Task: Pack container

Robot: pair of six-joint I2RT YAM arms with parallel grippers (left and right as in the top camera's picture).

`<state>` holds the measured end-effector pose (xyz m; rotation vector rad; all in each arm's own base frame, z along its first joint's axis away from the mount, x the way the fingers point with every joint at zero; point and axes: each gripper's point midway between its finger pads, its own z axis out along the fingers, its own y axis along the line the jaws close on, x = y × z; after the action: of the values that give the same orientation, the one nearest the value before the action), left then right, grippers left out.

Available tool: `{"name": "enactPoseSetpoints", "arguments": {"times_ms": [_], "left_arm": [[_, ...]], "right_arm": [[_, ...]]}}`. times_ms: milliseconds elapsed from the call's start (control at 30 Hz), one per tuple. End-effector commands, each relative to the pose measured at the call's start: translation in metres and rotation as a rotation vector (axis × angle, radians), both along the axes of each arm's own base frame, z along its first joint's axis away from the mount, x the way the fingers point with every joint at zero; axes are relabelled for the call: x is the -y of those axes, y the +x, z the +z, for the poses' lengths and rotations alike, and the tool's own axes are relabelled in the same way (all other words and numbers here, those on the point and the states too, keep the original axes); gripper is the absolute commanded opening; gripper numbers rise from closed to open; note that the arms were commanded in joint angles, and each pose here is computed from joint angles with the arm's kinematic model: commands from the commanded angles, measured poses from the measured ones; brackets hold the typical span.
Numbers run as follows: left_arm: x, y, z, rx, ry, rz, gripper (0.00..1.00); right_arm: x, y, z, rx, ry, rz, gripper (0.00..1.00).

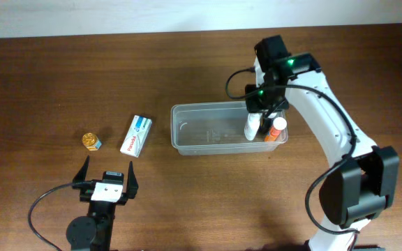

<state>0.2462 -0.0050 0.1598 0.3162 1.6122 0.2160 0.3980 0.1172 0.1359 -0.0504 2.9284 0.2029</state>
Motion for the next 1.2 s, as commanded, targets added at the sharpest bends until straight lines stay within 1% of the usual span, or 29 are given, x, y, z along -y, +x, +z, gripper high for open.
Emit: {"name": "enactPoseSetpoints", "arguments": {"times_ms": [0, 100, 133, 167, 200, 233, 267, 333, 433, 567, 767, 967, 1167], "left_arm": [[0.001, 0.0, 0.0, 0.003, 0.011, -0.007, 0.99], [0.001, 0.0, 0.0, 0.003, 0.011, -0.007, 0.99], [0.001, 0.0, 0.0, 0.003, 0.011, -0.007, 0.99], [0.001, 0.0, 0.0, 0.003, 0.011, -0.007, 0.99], [0.001, 0.0, 0.0, 0.003, 0.011, -0.007, 0.99], [0.001, 0.0, 0.0, 0.003, 0.011, -0.007, 0.99], [0.001, 0.0, 0.0, 0.003, 0.011, -0.007, 1.0], [0.001, 0.0, 0.0, 0.003, 0.011, -0.007, 0.99], [0.001, 0.0, 0.0, 0.003, 0.011, -0.007, 0.99], [0.001, 0.0, 0.0, 0.003, 0.011, -0.007, 0.99], [0.001, 0.0, 0.0, 0.003, 0.011, -0.007, 0.99], [0.001, 0.0, 0.0, 0.003, 0.011, -0.007, 1.0], [0.001, 0.0, 0.0, 0.003, 0.011, -0.007, 0.99]], "right_arm": [[0.009, 0.015, 0.032, 0.077, -0.065, -0.006, 0.39], [0.009, 0.019, 0.066, 0.126, -0.068, 0.026, 0.44], [0.012, 0.02, 0.075, 0.145, -0.08, 0.032, 0.47], [0.017, 0.022, 0.085, 0.164, -0.098, 0.022, 0.58], [0.025, 0.023, 0.096, 0.182, -0.116, 0.006, 0.71], [0.03, 0.024, 0.105, 0.196, -0.122, -0.006, 0.93], [0.037, 0.025, 0.112, 0.206, -0.122, -0.022, 0.98], [0.059, 0.026, 0.129, 0.227, -0.123, -0.077, 0.98], [0.098, 0.025, 0.14, 0.225, -0.124, -0.172, 0.98], [0.154, 0.015, 0.138, 0.179, -0.101, -0.355, 0.98], [0.209, -0.013, 0.128, 0.081, -0.07, -0.503, 0.98], [0.237, -0.028, 0.124, 0.043, -0.072, -0.581, 0.98], [0.237, -0.033, 0.119, 0.016, -0.076, -0.581, 0.98]]}}
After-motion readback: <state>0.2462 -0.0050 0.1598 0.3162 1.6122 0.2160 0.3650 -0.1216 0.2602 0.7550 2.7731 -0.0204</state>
